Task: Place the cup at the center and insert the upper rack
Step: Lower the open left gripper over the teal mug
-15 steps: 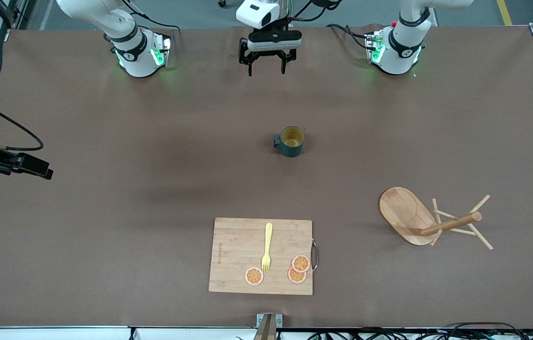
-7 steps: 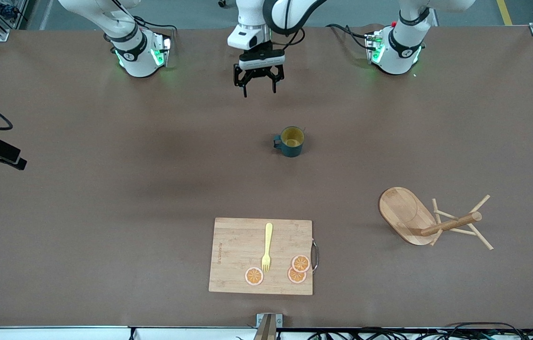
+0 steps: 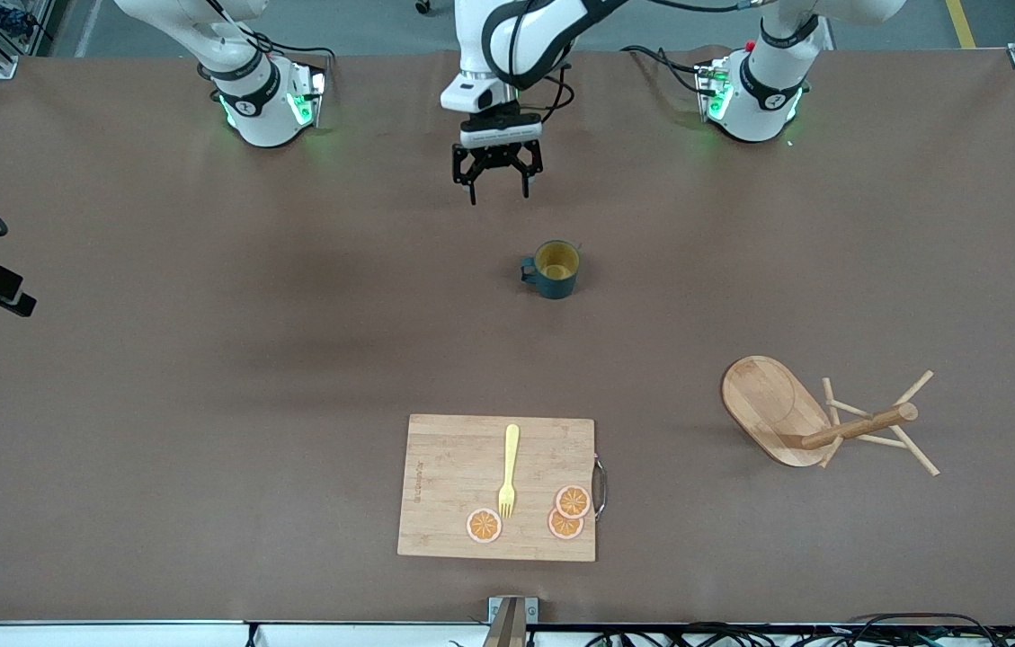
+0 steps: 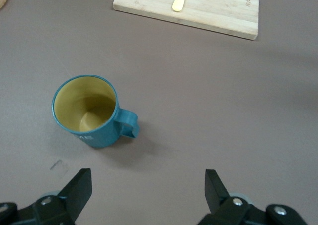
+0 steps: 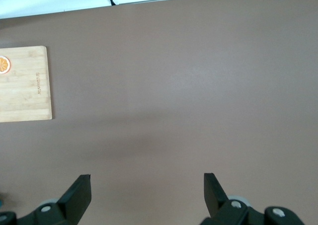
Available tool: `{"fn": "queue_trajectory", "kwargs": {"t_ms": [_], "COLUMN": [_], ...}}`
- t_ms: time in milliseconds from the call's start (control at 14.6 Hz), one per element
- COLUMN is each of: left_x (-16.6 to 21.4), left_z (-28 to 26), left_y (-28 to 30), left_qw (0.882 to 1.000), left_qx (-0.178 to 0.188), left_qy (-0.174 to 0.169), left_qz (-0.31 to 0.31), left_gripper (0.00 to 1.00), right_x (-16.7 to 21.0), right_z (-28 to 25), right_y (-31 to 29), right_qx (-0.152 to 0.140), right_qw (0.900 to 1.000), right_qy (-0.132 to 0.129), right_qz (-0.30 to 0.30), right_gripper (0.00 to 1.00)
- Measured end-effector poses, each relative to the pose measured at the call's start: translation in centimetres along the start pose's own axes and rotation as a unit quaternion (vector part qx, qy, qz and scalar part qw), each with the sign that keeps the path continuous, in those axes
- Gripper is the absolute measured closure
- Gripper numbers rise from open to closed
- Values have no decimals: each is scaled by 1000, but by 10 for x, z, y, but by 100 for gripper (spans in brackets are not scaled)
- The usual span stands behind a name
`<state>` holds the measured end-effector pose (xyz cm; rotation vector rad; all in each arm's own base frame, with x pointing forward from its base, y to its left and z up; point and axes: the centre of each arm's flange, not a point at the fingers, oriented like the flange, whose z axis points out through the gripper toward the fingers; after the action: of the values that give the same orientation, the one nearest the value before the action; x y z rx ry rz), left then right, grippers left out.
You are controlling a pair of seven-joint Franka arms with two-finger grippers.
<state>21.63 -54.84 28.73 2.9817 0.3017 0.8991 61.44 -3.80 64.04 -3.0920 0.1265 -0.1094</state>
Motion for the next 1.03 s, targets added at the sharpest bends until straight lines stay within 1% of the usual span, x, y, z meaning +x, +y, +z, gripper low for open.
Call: {"fn": "queue_trajectory", "kwargs": {"t_ms": [206,617,822,1028], "left_x": [-21,-78,-91,-93], "left_z": [23,73,87,96], "left_y": [-3,-14,-11,-6], "left_qw": [1000,996,992,988], "left_qx": [1,38,33,11], "left_qy": [30,85,119,152], "left_qz": [-1,18,29,28], "left_gripper": [0,0,0,0], "right_x": [-12,-49,-56,-59], "right_z": [4,-5,0,3], "right_y": [2,2,3,4], "right_qx": [1,-2,-7,-10], "right_qw": [1000,1000,1000,1000], "right_qy": [-9,-5,-5,-7], "right_qz": [-3,-19,-23,-24], "right_gripper": [0,0,0,0]}}
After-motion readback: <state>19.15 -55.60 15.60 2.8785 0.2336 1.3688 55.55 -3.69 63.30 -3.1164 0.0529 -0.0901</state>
